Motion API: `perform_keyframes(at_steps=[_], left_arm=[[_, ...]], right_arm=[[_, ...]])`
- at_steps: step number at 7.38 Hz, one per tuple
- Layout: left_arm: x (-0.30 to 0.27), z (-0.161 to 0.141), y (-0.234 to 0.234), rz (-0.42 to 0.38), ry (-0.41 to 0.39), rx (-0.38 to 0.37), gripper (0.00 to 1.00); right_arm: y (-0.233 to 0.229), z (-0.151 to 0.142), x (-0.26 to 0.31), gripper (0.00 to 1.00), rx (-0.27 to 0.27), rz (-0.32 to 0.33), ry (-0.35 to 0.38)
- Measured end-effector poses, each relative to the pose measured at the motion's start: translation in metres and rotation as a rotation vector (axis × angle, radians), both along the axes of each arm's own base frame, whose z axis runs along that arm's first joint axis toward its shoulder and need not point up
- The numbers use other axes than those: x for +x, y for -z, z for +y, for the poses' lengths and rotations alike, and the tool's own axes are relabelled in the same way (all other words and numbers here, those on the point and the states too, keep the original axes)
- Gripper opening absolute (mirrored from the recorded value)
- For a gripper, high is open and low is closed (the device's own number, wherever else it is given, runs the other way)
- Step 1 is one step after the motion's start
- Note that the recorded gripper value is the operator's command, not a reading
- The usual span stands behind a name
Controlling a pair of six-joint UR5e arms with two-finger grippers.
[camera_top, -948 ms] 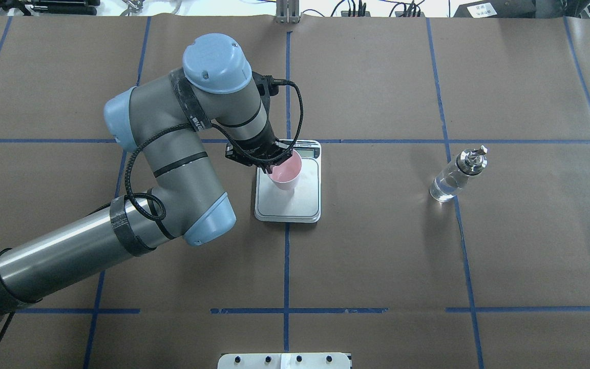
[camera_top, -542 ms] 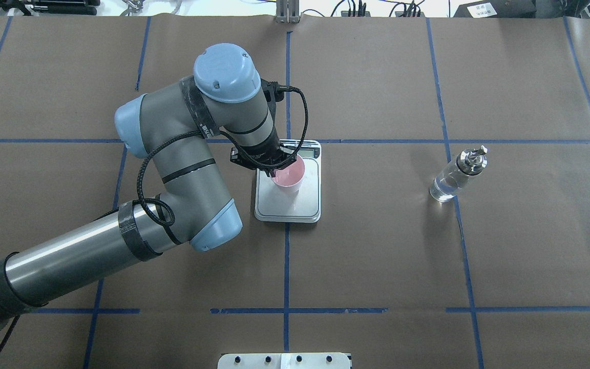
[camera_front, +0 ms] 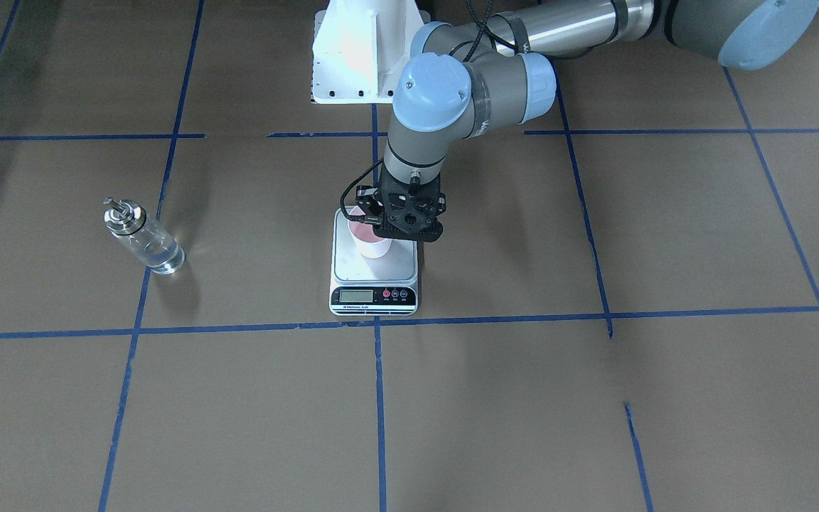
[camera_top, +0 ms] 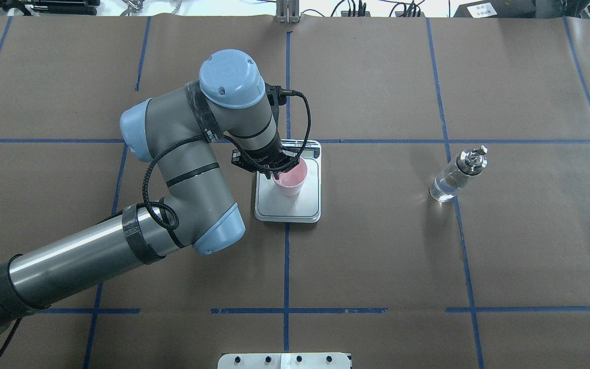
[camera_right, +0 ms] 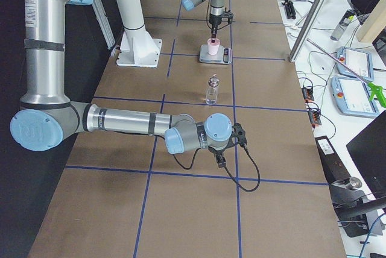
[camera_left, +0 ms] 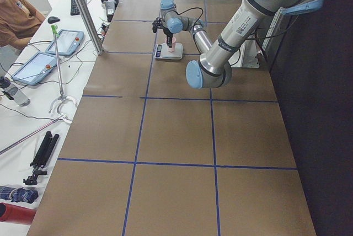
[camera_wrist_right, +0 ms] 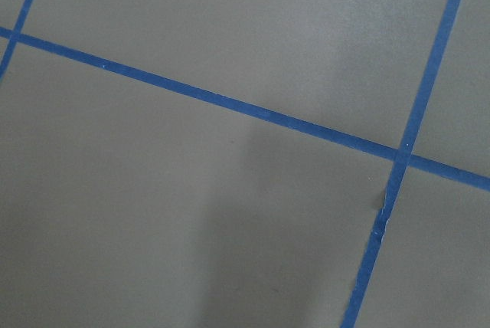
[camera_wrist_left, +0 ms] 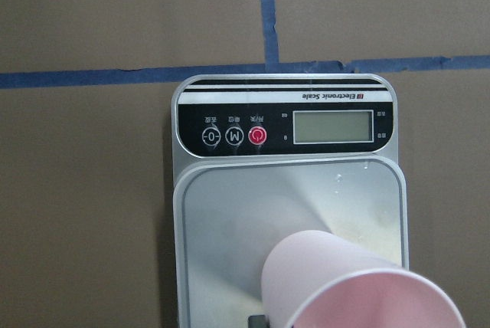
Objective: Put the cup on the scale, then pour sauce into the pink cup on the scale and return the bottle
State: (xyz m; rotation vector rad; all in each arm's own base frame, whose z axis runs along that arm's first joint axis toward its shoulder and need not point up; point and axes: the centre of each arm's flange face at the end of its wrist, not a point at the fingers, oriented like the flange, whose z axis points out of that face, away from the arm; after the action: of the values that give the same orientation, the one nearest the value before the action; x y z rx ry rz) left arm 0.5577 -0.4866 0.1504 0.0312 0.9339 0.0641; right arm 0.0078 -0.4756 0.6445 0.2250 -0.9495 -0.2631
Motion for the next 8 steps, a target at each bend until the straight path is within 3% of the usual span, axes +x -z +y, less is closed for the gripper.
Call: perform_keyframes(at_steps=[2, 4, 6, 8], left_arm=[[-0.016, 0.004, 0.009, 0.025, 0.006, 0.02, 0.57], [-0.083, 0.012, 0.006, 0.081, 0.047, 0.064, 0.57], [-0.147, 0.013, -0.017, 0.095, 0.088, 0.105, 0.6], [-0.169, 0.007, -0.035, 0.077, 0.092, 0.135, 0.62]], right_arm=[[0.01, -0.004, -0.012, 1.0, 0.009, -0.004, 0.017], [0.054, -0.006, -0.048, 1.0, -0.023, -0.029, 0.0], [0.111, 0.003, -0.102, 1.0, -0.068, -0.12, -0.087], [0.138, 0.033, -0.147, 1.0, -0.105, -0.237, -0.116]])
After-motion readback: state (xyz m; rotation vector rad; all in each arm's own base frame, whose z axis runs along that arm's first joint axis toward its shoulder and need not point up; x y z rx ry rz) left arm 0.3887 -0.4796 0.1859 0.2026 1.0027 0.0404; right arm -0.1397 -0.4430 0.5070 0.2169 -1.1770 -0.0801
